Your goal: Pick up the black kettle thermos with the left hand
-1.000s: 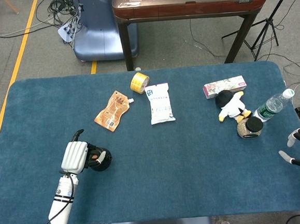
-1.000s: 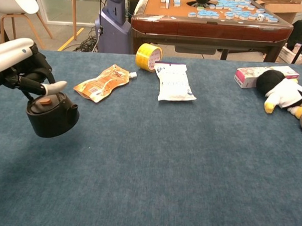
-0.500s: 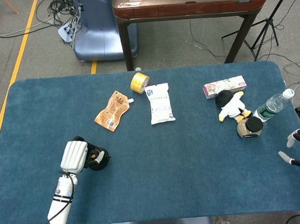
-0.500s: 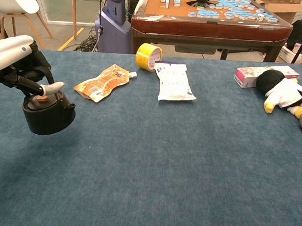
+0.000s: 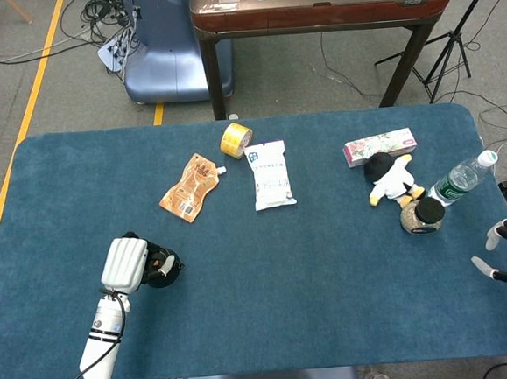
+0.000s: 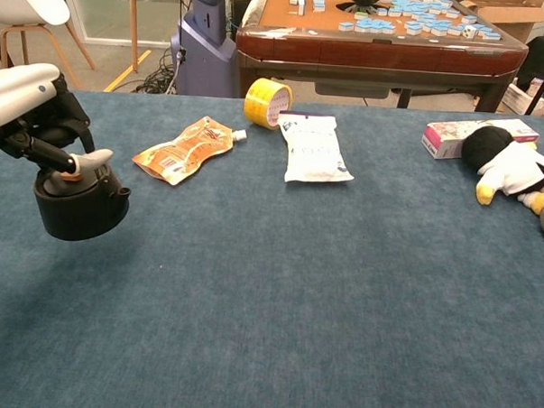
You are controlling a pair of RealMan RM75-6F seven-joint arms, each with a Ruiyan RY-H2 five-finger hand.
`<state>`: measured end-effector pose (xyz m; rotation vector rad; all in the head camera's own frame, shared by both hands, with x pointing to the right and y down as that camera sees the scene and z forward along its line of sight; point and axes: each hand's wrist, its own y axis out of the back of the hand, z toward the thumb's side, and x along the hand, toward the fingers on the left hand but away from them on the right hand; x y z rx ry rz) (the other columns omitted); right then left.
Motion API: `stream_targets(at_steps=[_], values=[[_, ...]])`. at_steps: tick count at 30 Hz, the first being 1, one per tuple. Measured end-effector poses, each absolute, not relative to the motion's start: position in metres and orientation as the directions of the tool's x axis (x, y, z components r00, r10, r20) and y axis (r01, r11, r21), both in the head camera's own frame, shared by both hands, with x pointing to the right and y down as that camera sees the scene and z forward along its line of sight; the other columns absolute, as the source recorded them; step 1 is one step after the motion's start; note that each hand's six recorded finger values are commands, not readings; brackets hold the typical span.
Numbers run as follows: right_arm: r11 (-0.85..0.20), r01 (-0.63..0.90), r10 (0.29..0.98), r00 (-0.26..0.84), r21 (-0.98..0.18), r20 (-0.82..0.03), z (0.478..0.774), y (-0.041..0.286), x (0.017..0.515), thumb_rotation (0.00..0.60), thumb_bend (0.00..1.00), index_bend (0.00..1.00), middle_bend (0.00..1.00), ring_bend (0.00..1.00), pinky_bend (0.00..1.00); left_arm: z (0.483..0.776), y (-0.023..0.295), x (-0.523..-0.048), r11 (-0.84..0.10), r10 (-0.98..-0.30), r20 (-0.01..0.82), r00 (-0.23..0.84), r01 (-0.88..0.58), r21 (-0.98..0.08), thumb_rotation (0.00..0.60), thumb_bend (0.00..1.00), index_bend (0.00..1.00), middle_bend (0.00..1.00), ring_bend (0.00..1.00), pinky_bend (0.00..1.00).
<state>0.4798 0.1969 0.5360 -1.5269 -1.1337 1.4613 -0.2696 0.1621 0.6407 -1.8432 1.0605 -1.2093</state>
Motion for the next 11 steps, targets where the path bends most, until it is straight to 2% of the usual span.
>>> stream_targets(at_steps=[11], values=[[-0.347,0.110,0.935,-0.038,-0.931,-0.353,0.5355,0.1977,0.4818,0.600,0.18,0.59,0.46,0.31,0.33,0.6408,0.1618,-0.2689,-0.433,-0.895,0.379,0.235,-0.253,-0.865,0.518,0.30,1.00,1.00,0.98,0.47]])
